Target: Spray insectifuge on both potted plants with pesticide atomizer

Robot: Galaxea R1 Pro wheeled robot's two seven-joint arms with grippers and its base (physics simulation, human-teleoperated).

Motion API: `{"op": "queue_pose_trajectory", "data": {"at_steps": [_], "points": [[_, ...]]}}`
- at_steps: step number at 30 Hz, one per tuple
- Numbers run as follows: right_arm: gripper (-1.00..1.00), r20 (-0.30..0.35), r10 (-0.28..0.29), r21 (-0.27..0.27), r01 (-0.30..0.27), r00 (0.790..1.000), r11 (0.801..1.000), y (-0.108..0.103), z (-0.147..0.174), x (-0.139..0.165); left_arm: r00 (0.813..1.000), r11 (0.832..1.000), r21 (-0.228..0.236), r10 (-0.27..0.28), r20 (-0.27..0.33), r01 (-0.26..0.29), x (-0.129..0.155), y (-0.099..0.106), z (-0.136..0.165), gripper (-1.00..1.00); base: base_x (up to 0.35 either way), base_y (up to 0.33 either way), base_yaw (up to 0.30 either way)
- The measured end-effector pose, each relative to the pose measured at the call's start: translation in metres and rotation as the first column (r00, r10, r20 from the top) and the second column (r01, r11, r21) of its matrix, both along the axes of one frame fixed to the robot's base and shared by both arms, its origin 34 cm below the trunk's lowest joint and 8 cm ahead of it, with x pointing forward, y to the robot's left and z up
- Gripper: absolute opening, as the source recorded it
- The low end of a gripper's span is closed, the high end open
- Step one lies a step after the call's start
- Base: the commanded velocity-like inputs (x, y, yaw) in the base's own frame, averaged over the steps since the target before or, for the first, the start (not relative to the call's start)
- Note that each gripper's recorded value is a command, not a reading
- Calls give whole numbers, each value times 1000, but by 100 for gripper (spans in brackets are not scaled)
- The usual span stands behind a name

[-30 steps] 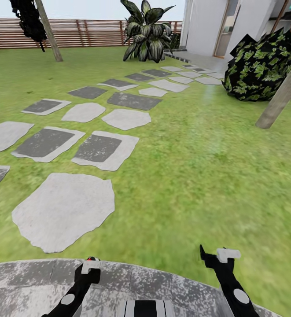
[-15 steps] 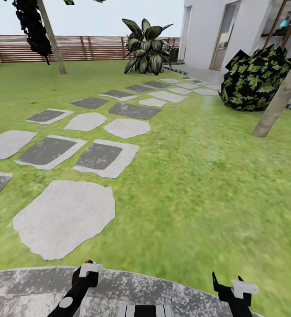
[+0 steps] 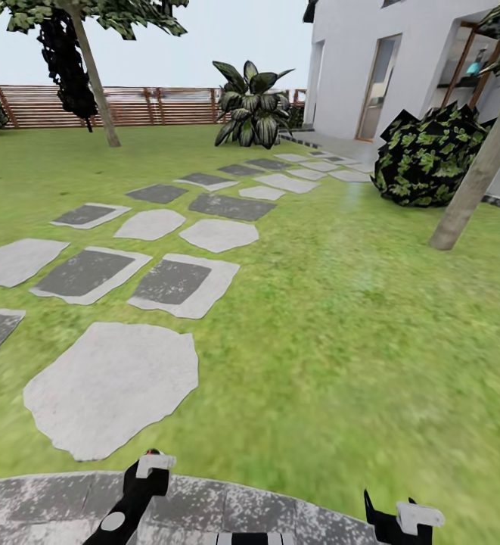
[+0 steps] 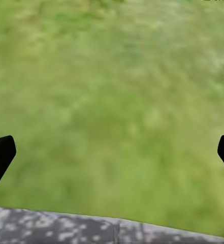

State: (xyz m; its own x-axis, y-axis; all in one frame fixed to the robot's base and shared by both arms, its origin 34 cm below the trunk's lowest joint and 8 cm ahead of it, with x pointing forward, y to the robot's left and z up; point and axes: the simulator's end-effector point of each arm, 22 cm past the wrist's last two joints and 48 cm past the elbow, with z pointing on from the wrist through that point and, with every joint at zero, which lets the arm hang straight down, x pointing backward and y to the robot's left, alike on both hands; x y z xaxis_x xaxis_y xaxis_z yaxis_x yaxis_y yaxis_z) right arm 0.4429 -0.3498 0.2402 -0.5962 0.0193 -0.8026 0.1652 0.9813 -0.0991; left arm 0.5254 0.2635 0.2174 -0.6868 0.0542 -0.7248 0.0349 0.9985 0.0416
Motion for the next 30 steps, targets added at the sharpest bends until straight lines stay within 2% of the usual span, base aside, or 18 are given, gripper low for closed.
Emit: {"op": "queue_pose_trajectory", "data": {"at_steps": [24, 30], "points": [[100, -3, 0, 1, 0, 1000, 1000, 0, 51, 12, 1000, 1000, -2, 1, -2, -1, 11, -1, 52, -100, 0, 0, 1], [100, -3, 0, 0, 0, 1000, 1000, 0, 62, 15, 1000, 1000, -2, 1, -1, -1, 14, -1, 63, -100, 0, 0, 181]]}}
